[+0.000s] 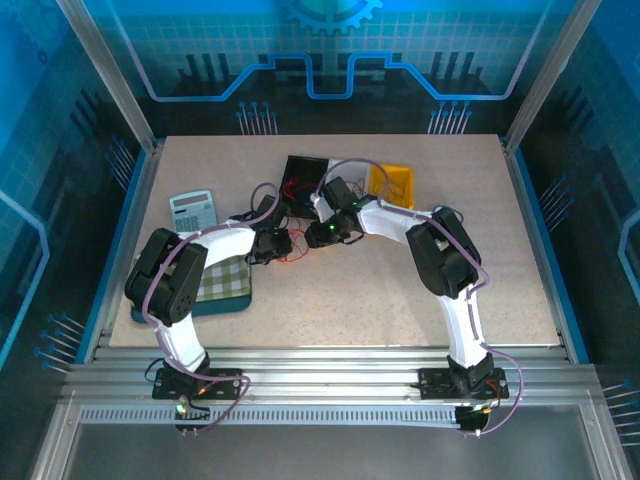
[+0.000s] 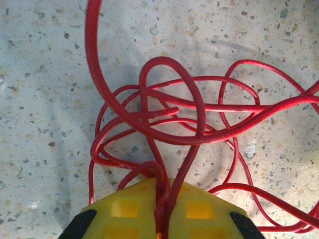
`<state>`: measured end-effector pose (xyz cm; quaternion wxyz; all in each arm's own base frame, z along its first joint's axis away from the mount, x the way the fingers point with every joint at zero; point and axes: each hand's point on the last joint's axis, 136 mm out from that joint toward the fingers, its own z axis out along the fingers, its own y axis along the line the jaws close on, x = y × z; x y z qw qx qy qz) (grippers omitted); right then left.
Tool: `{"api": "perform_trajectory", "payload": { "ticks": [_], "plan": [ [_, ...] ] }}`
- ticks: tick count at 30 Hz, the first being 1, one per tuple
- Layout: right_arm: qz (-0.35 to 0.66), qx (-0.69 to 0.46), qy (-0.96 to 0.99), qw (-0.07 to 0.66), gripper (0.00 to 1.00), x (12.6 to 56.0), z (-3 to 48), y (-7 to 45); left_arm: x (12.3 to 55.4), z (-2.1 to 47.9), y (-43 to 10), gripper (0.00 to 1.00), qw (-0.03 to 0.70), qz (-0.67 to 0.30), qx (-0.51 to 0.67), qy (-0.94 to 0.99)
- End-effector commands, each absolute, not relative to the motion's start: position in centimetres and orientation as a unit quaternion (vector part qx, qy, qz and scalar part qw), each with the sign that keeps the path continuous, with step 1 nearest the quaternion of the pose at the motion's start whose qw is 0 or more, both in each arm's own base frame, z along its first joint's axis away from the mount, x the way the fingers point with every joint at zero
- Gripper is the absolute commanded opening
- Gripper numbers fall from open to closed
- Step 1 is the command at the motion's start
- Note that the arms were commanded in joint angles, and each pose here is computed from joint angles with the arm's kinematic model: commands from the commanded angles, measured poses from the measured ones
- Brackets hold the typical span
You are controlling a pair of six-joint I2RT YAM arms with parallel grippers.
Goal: Untangle the cables
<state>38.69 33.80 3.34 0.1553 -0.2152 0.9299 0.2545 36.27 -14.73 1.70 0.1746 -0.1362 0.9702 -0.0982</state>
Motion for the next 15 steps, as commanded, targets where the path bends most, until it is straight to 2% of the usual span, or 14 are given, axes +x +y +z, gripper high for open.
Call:
{"api": "perform_trajectory", "payload": {
  "ticks": [1,9,15],
  "plan": [
    [0.247,-0.211,0.935,0.143,0.32,38.8,2.5,33.7,35.3,1.4,-15.0,0.04,0.155,-0.087,-0.122,0.976],
    [0.239,-0.211,0.939,0.129,0.32,38.8,1.5,33.7,35.4,1.5,-15.0,0.05,0.157,-0.085,-0.118,0.977],
    [0.162,-0.252,0.947,0.118,0.27,38.5,0.1,32.9,35.4,1.5,-14.8,0.05,0.158,-0.080,-0.121,0.977]
  ]
}}
